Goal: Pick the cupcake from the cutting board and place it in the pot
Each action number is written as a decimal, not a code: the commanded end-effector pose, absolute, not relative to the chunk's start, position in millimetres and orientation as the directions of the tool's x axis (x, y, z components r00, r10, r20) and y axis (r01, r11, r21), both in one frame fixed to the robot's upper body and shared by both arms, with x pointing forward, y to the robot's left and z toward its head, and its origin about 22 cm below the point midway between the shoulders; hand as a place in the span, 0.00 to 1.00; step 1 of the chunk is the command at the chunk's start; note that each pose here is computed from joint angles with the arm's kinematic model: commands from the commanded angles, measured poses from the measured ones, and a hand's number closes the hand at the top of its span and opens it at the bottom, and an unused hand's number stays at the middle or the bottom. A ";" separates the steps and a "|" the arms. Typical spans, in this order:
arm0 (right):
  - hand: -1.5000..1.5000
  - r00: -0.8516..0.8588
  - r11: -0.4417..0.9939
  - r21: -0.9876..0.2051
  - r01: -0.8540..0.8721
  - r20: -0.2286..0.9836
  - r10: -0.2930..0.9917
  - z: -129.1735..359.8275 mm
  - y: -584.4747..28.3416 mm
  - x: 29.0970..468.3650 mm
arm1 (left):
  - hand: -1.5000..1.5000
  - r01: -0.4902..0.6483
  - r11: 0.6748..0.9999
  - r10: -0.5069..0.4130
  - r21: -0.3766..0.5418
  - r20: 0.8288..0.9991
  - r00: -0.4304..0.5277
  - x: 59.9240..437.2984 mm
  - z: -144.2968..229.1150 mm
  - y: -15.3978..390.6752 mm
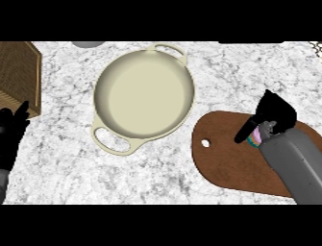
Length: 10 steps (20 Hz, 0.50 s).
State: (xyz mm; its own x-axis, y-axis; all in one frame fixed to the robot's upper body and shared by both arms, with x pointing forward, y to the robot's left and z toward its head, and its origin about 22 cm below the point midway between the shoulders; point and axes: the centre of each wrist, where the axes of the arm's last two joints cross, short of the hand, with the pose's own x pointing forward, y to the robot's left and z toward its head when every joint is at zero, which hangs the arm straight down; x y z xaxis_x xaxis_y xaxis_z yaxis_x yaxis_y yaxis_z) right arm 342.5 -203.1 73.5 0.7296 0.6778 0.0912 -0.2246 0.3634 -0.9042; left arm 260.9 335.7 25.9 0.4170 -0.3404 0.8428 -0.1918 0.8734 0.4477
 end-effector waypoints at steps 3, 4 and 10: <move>0.00 0.855 0.381 -0.891 -0.246 -0.014 0.519 67.9 -196.0 347.0 | 0.50 -0.173 0.877 -0.352 0.448 0.844 0.404 260.1 35.7 337.5; 0.00 0.850 0.382 -0.894 -0.234 0.002 0.526 74.8 -195.6 336.9 | 0.50 -0.186 0.880 -0.337 0.438 0.849 0.407 261.2 36.8 327.4; 0.00 0.857 0.381 -0.888 -0.257 -0.027 0.514 42.5 -197.0 332.4 | 0.50 -0.180 0.872 -0.355 0.455 0.842 0.406 258.4 34.6 321.2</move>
